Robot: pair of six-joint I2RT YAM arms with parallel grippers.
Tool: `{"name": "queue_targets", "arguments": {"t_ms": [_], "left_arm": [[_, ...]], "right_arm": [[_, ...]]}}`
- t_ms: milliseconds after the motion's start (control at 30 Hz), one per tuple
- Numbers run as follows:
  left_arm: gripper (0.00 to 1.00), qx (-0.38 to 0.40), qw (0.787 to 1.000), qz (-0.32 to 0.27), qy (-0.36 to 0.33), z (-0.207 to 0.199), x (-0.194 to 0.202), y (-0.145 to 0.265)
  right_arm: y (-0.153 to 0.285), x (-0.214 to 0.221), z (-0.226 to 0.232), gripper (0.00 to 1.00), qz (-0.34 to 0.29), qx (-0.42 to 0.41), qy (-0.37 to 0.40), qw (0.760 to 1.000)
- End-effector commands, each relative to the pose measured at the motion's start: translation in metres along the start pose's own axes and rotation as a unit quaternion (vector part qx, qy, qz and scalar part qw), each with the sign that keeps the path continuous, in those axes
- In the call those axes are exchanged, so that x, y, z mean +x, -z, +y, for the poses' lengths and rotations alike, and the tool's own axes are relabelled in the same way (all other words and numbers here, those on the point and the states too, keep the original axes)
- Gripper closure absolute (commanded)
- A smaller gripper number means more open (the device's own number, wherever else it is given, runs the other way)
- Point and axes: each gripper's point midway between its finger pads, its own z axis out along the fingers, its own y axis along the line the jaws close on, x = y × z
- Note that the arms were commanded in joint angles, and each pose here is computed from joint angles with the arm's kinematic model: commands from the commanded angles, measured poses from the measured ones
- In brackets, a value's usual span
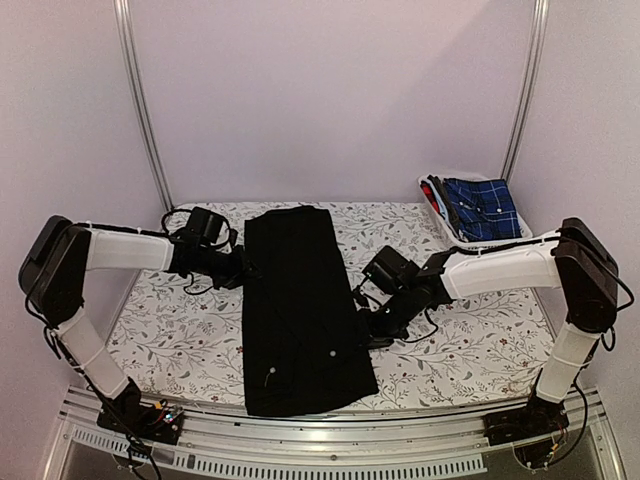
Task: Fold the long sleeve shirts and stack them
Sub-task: Fold the 1/3-folded shirt at the center of the board.
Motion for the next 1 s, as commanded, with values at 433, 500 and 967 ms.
{"name": "queue_targets", "arguments": {"t_ms": [433,500,967], "left_arm": [[0.76,0.051,0.997,-0.010,-0.064,-0.056,-0.033,-0.050],[0.76,0.057,0.996,-0.016,-0.069,-0.057,-0.039,-0.061],[0.80,-0.016,0.999,0.017,-0.040,-0.008,-0.027,-0.111]], "right_arm": [[0.005,0.015,0.001,1.00,-0.014,0.009,-0.007,1.000],[0.004,0.017,0.000,1.00,-0.014,0.009,-0.006,1.000],[0.012,0.004,0.002,0.76,-0.052,0.018,0.004,0.998]]}}
